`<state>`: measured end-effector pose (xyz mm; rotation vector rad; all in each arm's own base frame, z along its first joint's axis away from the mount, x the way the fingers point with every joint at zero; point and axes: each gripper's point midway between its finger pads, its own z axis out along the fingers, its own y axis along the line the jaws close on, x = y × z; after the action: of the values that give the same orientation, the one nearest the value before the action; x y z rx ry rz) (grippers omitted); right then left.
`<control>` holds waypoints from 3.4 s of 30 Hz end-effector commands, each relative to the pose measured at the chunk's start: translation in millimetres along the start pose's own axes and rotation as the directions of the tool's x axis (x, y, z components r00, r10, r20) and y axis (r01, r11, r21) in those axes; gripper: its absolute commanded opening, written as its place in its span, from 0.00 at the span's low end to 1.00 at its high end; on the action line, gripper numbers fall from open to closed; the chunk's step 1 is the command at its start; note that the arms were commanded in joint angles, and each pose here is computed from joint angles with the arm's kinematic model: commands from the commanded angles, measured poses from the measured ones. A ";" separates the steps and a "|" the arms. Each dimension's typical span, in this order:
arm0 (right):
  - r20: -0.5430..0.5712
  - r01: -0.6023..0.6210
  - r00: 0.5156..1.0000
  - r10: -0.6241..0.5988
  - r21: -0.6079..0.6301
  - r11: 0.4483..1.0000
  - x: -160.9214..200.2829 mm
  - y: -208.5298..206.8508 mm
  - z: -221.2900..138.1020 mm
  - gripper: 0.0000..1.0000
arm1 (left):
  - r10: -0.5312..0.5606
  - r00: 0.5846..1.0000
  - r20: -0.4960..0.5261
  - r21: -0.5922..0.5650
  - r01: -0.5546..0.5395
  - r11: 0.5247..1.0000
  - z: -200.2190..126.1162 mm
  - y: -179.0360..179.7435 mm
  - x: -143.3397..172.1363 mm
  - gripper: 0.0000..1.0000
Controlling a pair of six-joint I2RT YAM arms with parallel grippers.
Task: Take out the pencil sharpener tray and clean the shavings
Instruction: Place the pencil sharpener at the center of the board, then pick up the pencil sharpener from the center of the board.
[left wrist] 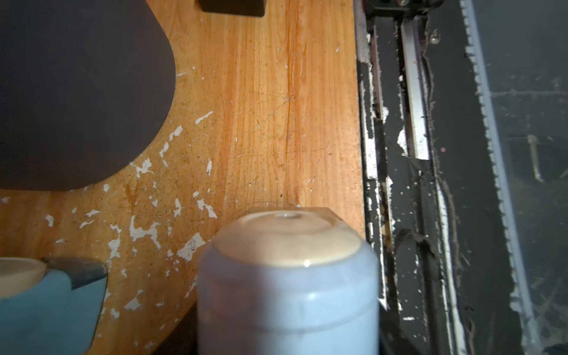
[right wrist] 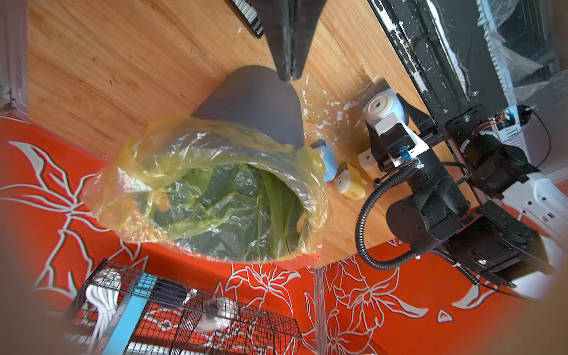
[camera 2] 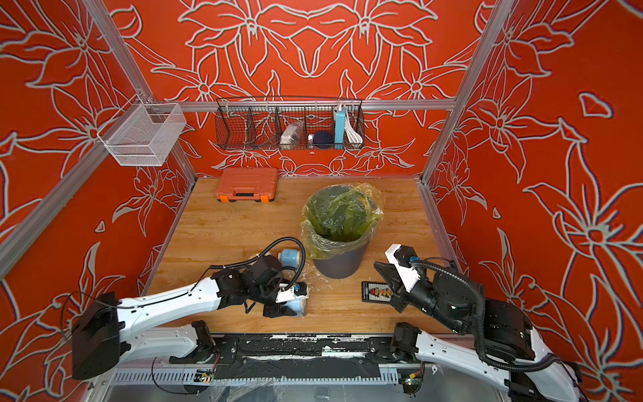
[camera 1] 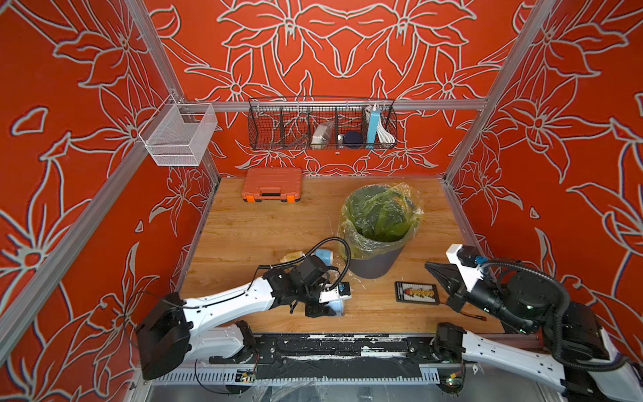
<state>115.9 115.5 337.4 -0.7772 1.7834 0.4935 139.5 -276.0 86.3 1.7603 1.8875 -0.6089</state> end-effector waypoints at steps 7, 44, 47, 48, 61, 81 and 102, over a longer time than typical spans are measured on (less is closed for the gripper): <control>-0.046 -0.054 0.997 0.056 0.055 0.997 22.3 -14.1 -10.2 0.00 | 0.062 0.998 -0.031 -0.042 -0.063 0.997 24.6 18.5 0.0 0.00; -0.015 0.021 1.000 -0.022 -0.054 0.998 16.8 19.4 29.4 0.79 | 0.137 0.980 -0.147 0.040 -0.133 0.990 4.8 7.0 14.9 0.74; -0.017 0.024 1.000 -0.025 -0.041 0.999 18.9 15.3 25.2 0.79 | 0.145 0.981 -0.129 0.024 -0.143 0.989 -8.6 6.7 6.0 0.80; -0.016 0.026 1.000 -0.027 -0.037 0.999 19.1 14.2 24.2 0.79 | 0.151 0.982 -0.117 0.017 -0.150 0.989 -15.7 6.3 0.8 0.81; -0.007 0.071 0.997 -0.070 0.058 0.996 14.0 -3.6 19.9 0.79 | 0.108 0.994 0.000 -0.067 -0.107 0.992 -97.3 86.7 -8.7 0.75; -0.024 0.085 0.996 -0.083 0.086 0.993 15.7 -16.4 -0.9 0.82 | 0.089 0.993 -0.072 0.094 -0.083 0.992 -21.0 157.3 10.9 0.72; -0.035 0.088 0.996 -0.086 0.067 0.994 11.3 -13.7 -3.5 0.83 | 0.083 0.990 -0.113 0.095 -0.072 0.993 11.9 152.5 48.1 0.53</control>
<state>121.9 102.7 324.3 -0.8099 1.7811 0.3660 298.1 -239.2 59.5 1.9406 1.8634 -0.5501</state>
